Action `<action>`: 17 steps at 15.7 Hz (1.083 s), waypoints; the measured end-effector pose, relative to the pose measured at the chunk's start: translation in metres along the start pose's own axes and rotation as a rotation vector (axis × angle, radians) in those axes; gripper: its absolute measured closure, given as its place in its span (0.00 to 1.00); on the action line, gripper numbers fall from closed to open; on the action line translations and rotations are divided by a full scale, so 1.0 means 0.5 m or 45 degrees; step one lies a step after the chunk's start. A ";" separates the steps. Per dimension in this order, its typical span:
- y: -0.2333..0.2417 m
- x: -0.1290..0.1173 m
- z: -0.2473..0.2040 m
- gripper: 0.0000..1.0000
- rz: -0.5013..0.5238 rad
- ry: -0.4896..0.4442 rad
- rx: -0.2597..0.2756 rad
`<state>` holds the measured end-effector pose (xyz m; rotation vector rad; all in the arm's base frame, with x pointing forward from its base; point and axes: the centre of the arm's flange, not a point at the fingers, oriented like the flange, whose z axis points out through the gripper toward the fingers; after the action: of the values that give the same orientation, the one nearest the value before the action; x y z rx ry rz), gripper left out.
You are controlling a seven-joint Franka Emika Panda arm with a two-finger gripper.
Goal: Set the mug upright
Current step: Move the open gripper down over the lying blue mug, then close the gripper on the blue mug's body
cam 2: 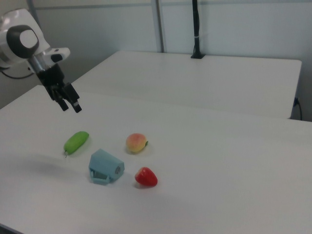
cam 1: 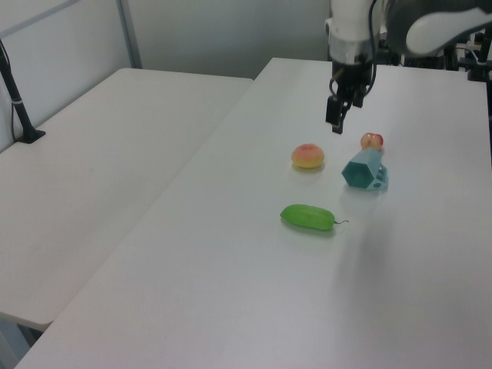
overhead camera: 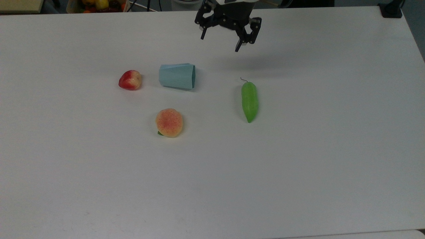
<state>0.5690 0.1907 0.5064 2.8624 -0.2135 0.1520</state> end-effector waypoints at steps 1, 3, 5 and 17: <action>-0.006 0.001 0.024 0.00 -0.017 0.007 -0.029; -0.016 -0.003 0.076 0.00 -0.057 0.013 -0.088; -0.022 -0.015 0.132 0.00 -0.090 0.006 -0.159; 0.016 -0.032 0.355 0.00 -0.108 0.020 -0.440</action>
<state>0.5667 0.1371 0.3363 2.5204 -0.1026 0.1083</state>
